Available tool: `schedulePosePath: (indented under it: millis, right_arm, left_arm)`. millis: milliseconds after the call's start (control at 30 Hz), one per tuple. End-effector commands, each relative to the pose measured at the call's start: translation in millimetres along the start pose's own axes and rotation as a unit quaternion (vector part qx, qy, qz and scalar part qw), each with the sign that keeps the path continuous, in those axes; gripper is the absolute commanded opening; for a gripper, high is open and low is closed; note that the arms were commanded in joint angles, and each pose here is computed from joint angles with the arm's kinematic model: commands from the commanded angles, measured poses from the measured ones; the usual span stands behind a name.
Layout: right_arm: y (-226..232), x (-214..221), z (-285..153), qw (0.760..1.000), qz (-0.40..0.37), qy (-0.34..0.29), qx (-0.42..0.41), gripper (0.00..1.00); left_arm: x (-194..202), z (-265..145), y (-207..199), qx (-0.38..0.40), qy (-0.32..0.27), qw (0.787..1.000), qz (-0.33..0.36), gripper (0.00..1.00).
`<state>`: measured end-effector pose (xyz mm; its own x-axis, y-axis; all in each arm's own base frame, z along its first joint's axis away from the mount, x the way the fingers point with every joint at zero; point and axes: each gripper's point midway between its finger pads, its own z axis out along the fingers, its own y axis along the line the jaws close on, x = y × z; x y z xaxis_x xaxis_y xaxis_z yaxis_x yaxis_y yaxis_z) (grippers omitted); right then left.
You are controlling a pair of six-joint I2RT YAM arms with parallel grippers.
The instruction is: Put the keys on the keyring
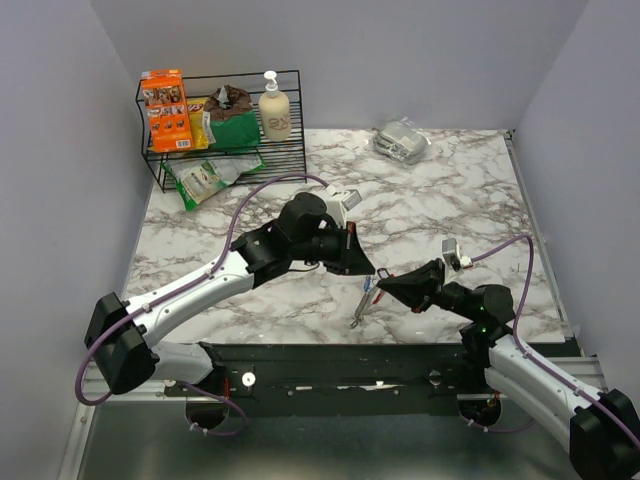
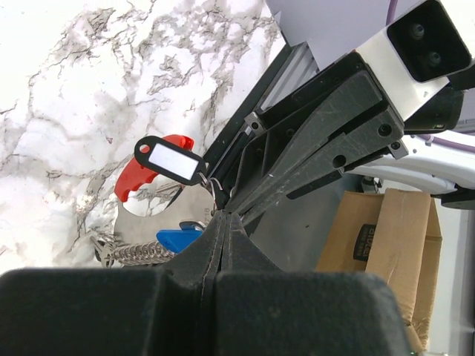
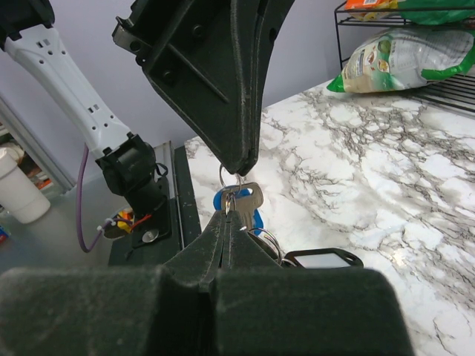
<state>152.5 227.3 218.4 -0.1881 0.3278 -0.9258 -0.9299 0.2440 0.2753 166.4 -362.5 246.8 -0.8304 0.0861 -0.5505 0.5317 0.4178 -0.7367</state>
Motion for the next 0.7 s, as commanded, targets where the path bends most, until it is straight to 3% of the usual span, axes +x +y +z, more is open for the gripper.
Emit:
schedulePosePath:
  millis: [0,367,667]
  right_arm:
    - [0,0,-2,1.0,-0.011,-0.012,0.003,0.0]
    - [2,-9,-1,0.999,-0.016,-0.029,0.002,0.0]
    - [-6,-34,-6,0.993,-0.05,-0.094,0.047,0.0]
  left_arm:
    - [-8,-15,-16,0.01,-0.017,1.0,0.017,0.0]
    - [0,-17,-11,0.007,-0.014,1.0,0.001,0.0]
    - [-6,-19,-12,0.012,-0.045,0.999,-0.013,0.0]
